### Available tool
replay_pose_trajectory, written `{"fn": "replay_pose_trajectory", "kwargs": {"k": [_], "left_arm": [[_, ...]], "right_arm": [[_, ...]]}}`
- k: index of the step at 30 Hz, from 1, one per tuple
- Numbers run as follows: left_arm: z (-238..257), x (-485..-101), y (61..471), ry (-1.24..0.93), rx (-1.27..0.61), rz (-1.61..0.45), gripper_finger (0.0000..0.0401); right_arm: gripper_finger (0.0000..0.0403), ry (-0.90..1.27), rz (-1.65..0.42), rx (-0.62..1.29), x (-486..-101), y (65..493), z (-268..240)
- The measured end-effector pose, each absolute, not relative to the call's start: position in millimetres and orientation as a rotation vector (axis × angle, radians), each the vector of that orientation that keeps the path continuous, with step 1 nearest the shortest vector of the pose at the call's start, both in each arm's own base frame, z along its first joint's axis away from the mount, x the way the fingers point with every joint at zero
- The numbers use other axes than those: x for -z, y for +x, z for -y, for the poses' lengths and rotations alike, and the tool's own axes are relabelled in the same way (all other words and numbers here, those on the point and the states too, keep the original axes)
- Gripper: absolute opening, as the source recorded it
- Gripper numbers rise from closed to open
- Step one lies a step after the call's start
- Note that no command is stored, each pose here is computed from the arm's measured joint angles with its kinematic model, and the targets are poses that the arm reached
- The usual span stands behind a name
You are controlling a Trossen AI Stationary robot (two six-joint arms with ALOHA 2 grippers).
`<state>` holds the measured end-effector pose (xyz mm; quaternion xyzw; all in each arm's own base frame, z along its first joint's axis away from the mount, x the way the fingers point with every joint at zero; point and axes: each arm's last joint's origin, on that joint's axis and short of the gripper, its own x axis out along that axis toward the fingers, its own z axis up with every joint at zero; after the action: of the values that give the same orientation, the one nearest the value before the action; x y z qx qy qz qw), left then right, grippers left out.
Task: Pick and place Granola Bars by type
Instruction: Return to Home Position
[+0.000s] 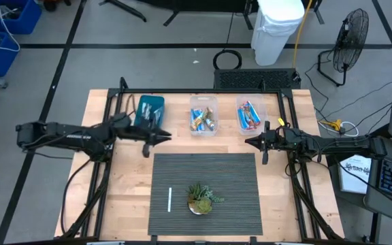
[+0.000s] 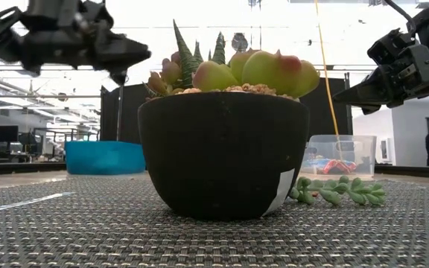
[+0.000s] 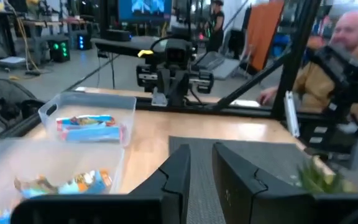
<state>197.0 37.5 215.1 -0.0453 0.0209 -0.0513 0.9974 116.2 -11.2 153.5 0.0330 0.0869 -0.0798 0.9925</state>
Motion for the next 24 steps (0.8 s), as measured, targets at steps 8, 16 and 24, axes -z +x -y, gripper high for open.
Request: {"fn": "replay_pose_trajectory", "kwargs": {"k": [8, 16, 24], "left_arm": [[-25, -180, 160, -0.152, 0.1, 0.026, 0.0074], [-17, -164, 146, -0.115, 0.148, 0.005, 0.0074], [-11, -159, 145, -0.085, 0.192, -0.034, 0.0074]], "right_arm": [[0.0004, 0.066, -0.174, 0.16, -153, 116, 11], [0.0004, 0.066, -0.174, 0.16, -153, 116, 11], [0.0004, 0.066, -0.174, 0.16, -153, 116, 11]]}}
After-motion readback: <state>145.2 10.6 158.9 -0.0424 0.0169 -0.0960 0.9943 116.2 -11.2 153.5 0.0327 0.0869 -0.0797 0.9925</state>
